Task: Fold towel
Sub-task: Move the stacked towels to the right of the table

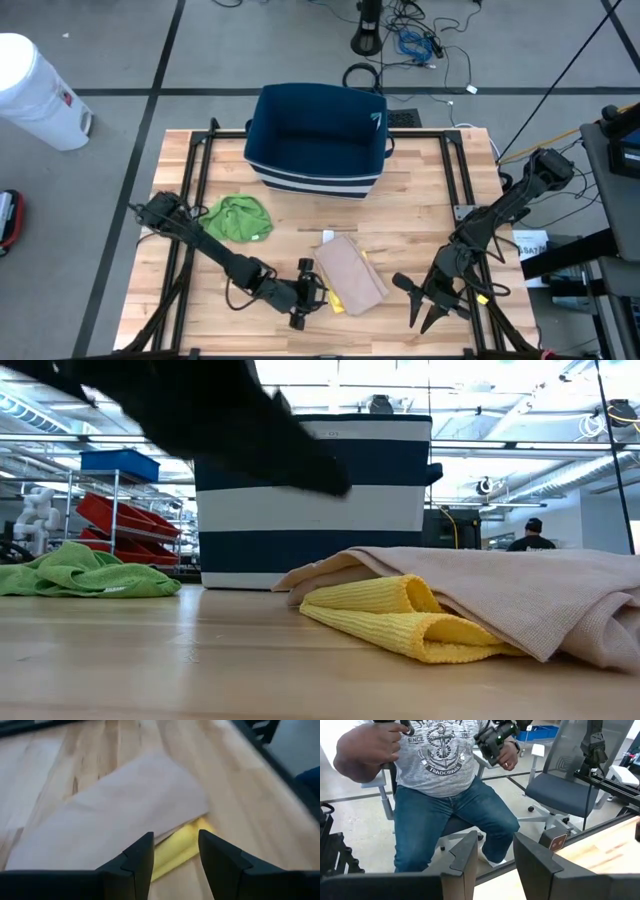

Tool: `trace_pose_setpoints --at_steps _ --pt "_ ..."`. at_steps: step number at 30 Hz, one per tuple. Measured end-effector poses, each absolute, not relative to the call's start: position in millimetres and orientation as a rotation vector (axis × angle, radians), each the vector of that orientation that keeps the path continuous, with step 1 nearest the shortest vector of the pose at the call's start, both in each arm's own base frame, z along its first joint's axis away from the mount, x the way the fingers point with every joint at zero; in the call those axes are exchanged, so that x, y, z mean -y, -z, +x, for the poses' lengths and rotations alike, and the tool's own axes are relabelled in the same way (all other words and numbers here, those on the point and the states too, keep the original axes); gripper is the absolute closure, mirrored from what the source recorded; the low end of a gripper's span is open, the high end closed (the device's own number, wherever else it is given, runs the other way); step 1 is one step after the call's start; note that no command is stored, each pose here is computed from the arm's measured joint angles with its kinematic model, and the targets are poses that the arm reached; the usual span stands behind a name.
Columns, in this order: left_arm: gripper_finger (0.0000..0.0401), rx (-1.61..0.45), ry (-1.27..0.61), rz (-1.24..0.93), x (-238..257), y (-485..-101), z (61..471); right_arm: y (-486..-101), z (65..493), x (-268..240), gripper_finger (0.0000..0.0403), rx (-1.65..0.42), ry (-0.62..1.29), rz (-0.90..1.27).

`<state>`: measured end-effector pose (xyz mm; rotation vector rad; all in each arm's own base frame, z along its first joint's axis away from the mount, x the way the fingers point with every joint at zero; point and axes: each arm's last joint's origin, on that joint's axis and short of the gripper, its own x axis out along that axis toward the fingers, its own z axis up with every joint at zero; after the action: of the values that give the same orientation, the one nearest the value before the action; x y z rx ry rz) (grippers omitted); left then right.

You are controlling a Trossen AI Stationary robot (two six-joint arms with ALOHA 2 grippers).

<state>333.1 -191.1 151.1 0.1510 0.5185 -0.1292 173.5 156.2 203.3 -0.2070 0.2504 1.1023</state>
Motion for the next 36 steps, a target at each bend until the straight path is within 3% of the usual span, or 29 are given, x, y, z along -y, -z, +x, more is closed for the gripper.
trace_pose_setpoints --at_steps 13,26,36 --pt "0.0241 -0.617 0.045 0.130 154 -102 362 -206 168 -163 0.0289 -0.262 -1.123 -0.134" --pt "0.0241 -0.601 0.114 0.152 95 -97 423 -206 168 -164 0.0289 -0.306 -1.051 -0.076" --pt "0.0241 -0.529 0.133 0.203 55 -119 450 -200 168 -162 0.0289 -0.420 -0.961 -0.003"
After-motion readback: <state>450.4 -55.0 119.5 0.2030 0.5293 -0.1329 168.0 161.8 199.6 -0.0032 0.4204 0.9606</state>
